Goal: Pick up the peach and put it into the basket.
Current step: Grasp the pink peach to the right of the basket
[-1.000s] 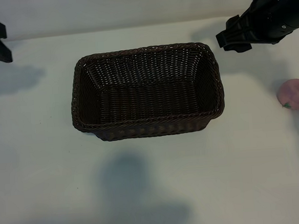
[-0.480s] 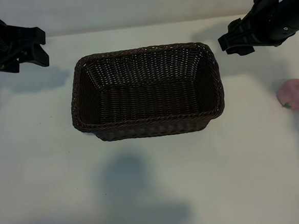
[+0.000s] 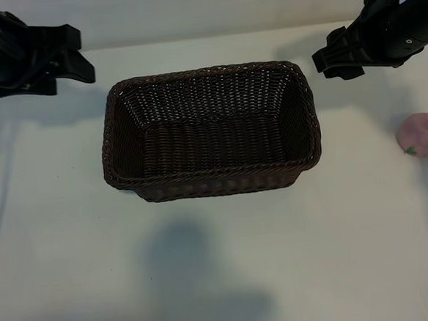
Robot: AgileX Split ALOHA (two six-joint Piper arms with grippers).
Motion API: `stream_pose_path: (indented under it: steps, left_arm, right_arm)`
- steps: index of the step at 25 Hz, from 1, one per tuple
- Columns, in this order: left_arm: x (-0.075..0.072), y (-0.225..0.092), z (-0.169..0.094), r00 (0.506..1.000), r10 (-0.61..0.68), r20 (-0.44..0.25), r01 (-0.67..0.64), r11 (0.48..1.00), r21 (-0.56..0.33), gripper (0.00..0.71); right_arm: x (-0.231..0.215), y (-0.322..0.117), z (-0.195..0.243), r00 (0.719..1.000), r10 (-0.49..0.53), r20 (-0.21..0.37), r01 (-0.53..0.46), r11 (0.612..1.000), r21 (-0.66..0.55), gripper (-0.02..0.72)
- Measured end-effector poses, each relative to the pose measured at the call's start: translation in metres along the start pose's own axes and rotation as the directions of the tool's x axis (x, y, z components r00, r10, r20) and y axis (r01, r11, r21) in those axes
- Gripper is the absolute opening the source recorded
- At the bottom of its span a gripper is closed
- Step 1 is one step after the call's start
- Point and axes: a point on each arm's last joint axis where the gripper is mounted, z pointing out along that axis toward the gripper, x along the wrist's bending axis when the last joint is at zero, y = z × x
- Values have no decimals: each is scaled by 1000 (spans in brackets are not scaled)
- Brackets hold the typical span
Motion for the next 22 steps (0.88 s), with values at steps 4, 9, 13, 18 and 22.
stream_pose_path:
  steps: [4, 9, 13, 18, 22]
  left_arm:
    - [-10, -2, 13, 1000, 29, 12, -29, 999, 20, 571]
    - [-16, -3, 19, 999, 45, 18, -46, 999, 18, 571]
    - [-16, -2, 22, 999, 43, 16, -44, 999, 16, 571]
    - [-14, -3, 26, 999, 38, 14, -38, 999, 28, 570]
    - [-14, -3, 26, 999, 38, 14, -38, 999, 28, 570]
  right_arm:
    - [0, 0, 0, 1000, -1, 1, 1, 1000, 1, 586]
    - [0, -1, 0, 1000, 4, 0, -4, 1000, 7, 586]
    - [-1, -2, 0, 1000, 18, 7, -18, 1000, 23, 586]
    - [-6, -7, 0, 997, 21, 71, -27, 997, 76, 586]
    - [-15, -9, -5, 984, 34, 175, -55, 991, 120, 586]
